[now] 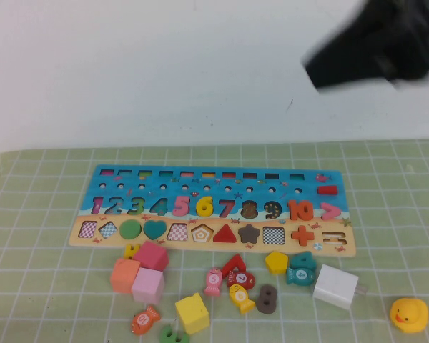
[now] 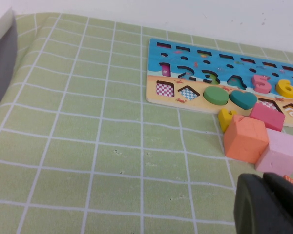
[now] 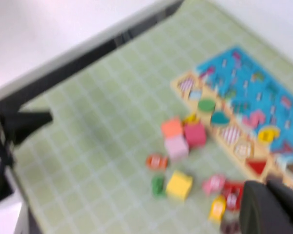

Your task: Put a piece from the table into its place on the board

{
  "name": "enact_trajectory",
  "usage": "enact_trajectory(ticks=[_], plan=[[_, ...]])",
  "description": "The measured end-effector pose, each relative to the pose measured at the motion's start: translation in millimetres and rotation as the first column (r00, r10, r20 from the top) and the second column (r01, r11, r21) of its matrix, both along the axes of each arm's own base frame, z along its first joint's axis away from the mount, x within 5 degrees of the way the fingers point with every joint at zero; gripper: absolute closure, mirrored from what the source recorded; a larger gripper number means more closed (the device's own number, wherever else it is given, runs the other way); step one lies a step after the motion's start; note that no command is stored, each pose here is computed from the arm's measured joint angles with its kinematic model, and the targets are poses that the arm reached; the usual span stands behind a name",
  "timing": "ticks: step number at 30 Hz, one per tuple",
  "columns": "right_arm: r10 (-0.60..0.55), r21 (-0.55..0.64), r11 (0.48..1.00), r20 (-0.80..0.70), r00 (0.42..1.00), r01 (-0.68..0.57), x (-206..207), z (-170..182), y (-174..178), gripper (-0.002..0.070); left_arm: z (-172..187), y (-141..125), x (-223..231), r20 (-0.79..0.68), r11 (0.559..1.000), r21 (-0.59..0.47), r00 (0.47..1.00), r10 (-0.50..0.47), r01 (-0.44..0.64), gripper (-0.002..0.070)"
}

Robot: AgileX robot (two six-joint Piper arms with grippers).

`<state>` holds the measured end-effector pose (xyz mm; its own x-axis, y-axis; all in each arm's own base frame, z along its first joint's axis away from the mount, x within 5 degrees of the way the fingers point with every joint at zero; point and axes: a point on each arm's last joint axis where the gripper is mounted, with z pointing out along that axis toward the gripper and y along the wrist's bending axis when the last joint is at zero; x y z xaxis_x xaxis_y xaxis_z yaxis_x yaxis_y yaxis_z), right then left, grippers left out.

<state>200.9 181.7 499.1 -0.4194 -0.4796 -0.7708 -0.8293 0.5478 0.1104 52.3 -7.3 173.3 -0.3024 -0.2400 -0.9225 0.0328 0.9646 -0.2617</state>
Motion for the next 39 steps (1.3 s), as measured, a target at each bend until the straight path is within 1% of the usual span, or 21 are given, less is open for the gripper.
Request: enact_trajectory(ticks=[6, 8, 10, 12, 14, 16, 19, 21, 24, 26, 29, 33, 36, 39], plan=[[-0.016, -0.062, 0.998, -0.056, 0.998, 0.013, -51, -33, -39, 0.0678, 0, 0, 0, 0.000, 1.000, 0.000, 1.000, 0.000, 0.000, 0.0676], [-0.052, -0.054, 0.997, -0.009, 0.999, 0.051, -65, -45, -53, 0.0678, 0, 0, 0, 0.000, 1.000, 0.000, 1.000, 0.000, 0.000, 0.0676], [-0.092, -0.018, 0.995, 0.068, 0.993, 0.094, -78, -55, -67, 0.0678, 0, 0, 0, 0.000, 1.000, 0.000, 1.000, 0.000, 0.000, 0.0676], [-0.135, 0.022, 0.991, 0.145, 0.980, 0.133, -86, -68, -78, 0.0678, 0, 0, 0, 0.000, 1.000, 0.000, 1.000, 0.000, 0.000, 0.0676], [-0.183, 0.062, 0.983, 0.237, 0.954, 0.173, -94, -84, -90, 0.0678, 0, 0, 0, 0.000, 1.000, 0.000, 1.000, 0.000, 0.000, 0.0676], [-0.225, 0.091, 0.974, 0.341, 0.913, 0.206, -100, -102, -101, 0.0678, 0, 0, 0, 0.000, 1.000, 0.000, 1.000, 0.000, 0.000, 0.0676], [-0.282, 0.118, 0.959, 0.517, 0.808, 0.259, -111, -127, -123, 0.0678, 0, 0, 0, 0.000, 1.000, 0.000, 1.000, 0.000, 0.000, 0.0676], [-0.354, 0.160, 0.933, 0.570, 0.741, 0.323, -117, -143, -136, 0.0678, 0, 0, 0, 0.000, 1.000, 0.000, 1.000, 0.000, 0.000, 0.0676], [-0.483, 0.241, 0.871, 0.575, 0.660, 0.427, -126, -168, -152, 0.0678, 0, 0, 0, 0.000, 1.000, 0.000, 1.000, 0.000, 0.000, 0.0676], [-0.557, 0.272, 0.823, 0.561, 0.613, 0.499, -132, -185, -161, 0.0678, 0, 0, 0, 0.000, 1.000, 0.000, 1.000, 0.000, 0.000, 0.0676], [-0.637, 0.308, 0.757, 0.541, 0.549, 0.576, -140, -204, -170, 0.0678, 0, 0, 0, 0.000, 1.000, 0.000, 1.000, 0.000, 0.000, 0.0676], [-0.720, 0.370, 0.672, 0.527, 0.451, 0.641, -152, -219, -178, 0.0678, 0, 0, 0, 0.000, 1.000, 0.000, 1.000, 0.000, 0.000, 0.0676], [-0.756, 0.407, 0.630, 0.517, 0.402, 0.661, -158, -226, -180, 0.0678, 0, 0, 0, 0.000, 1.000, 0.000, 1.000, 0.000, 0.000, 0.0676], [-0.763, 0.412, 0.620, 0.513, 0.392, 0.667, -160, -233, -180, 0.0678, 0, 0, 0, 0.000, 1.000, 0.000, 1.000, 0.000, 0.000, 0.0676]])
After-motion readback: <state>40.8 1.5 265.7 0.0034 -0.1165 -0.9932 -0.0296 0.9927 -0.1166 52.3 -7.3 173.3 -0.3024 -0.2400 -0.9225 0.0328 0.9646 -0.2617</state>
